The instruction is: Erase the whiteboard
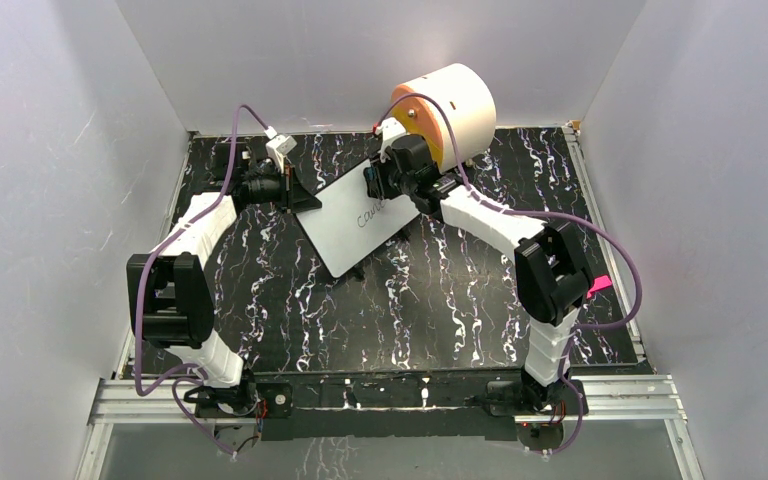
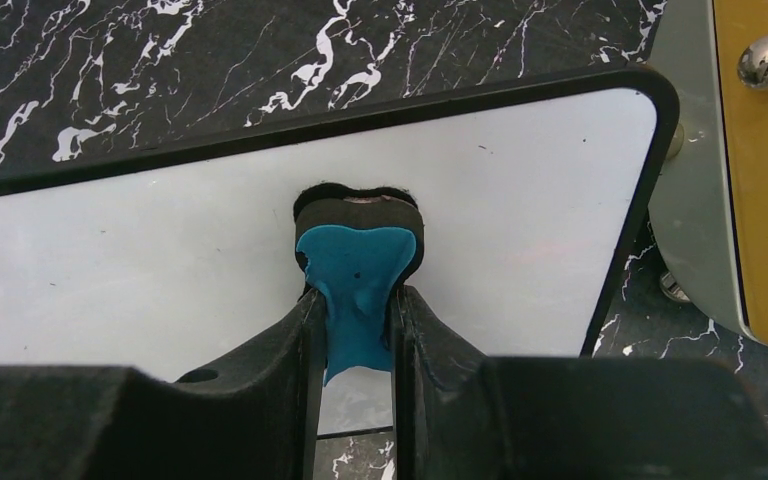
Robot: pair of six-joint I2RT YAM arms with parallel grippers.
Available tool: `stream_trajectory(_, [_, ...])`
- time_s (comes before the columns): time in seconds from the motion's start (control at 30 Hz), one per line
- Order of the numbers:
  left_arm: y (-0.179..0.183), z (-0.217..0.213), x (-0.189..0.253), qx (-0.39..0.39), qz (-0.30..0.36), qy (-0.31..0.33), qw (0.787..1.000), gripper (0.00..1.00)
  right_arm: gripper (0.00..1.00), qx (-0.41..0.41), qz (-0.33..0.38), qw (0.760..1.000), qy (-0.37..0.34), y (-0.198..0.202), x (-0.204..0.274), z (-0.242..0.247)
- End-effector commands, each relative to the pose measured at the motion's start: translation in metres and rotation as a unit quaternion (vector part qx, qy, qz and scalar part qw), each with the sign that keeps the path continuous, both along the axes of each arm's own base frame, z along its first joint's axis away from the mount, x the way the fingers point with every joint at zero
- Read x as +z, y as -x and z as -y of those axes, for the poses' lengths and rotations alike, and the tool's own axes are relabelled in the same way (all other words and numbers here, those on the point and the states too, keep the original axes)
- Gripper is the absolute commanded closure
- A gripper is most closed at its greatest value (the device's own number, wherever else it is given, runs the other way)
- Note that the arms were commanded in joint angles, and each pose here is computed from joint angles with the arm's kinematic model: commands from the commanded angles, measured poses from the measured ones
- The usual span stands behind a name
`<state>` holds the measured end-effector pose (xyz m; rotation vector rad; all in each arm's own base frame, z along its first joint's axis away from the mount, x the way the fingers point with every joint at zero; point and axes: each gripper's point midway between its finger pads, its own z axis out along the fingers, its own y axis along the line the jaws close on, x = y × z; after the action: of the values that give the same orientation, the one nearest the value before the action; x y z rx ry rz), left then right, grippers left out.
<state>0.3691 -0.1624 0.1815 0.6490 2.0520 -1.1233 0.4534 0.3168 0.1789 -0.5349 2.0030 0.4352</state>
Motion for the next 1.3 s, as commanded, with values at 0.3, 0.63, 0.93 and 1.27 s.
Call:
stream_trajectory(0.3, [0.039,0.032,0.014,-0.096,-0.013,0.047,0.994,1.0,0.82,0.057,0.04,0.998,0.002,0.026,0.019,-0.063])
stream_trajectory(0.63, [0.037,0.031,0.012,-0.089,-0.014,0.041,0.995,1.0,0.82,0.104,0.052,0.993,-0.013,0.051,0.03,-0.084])
stream_trajectory(0.93, [0.04,0.032,0.011,-0.094,-0.015,0.043,0.995,1.0,0.83,0.005,0.043,0.999,0.002,-0.012,0.012,-0.022])
stream_trajectory(1.27, [0.04,0.031,0.01,-0.092,-0.014,0.039,0.995,1.0,0.83,-0.067,0.047,0.997,-0.002,-0.05,0.016,0.038])
